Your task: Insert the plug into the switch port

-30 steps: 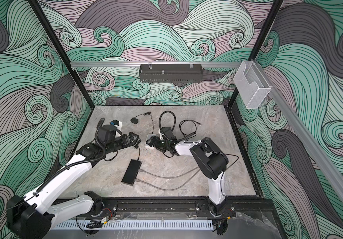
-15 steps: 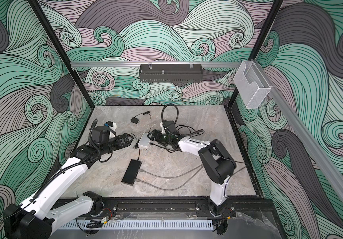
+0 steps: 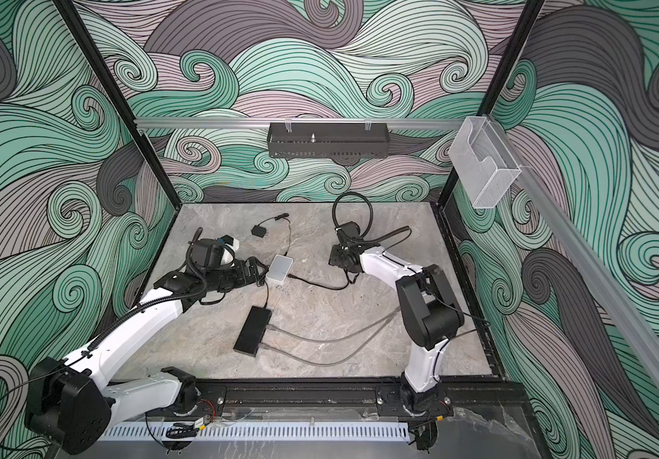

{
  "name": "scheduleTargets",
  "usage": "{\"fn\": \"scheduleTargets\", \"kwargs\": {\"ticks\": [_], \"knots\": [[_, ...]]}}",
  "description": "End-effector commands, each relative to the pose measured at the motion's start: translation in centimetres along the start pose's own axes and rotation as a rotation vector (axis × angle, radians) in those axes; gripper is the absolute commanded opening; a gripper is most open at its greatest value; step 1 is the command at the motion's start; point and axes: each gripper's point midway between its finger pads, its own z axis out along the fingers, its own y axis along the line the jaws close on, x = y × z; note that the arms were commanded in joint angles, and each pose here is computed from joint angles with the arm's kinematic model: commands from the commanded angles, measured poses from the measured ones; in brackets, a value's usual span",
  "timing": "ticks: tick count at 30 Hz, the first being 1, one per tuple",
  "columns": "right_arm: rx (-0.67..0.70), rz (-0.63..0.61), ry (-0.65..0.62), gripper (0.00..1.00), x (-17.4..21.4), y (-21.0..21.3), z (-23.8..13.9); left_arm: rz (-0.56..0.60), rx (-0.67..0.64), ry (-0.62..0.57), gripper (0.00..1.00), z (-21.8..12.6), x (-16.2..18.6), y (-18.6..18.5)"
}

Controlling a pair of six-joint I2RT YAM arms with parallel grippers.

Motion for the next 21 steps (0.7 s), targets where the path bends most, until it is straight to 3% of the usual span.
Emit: {"fn": "scheduleTargets", "kwargs": {"ticks": [1, 7, 10, 15, 21], "knots": [[0.141, -0.092, 0.032, 0.56, 0.7, -2.2, 1.3, -0.009, 0.041, -0.025, 0.99, -0.4, -1.4, -1.3], [0.219, -0.119, 0.059, 0.55, 1.7, -3.3, 3.5, 0.005, 0.038, -0.019, 0.99, -0.4, -1.3, -1.3], [0.301, -0.088, 0.051, 0.47, 2.3, -5.2, 3.7, 0.006, 0.037, -0.019, 0.99, -0.5, -1.3, -1.3], [0.325, -0.039, 0.048, 0.36, 3.2, -6.3, 3.1, 0.007, 0.042, -0.016, 0.99, -0.4, -1.4, -1.4], [0.355, -0.026, 0.026, 0.32, 3.3, -8.2, 1.7, 0.004, 0.041, -0.016, 0.99, -0.4, -1.2, -1.3]]}}
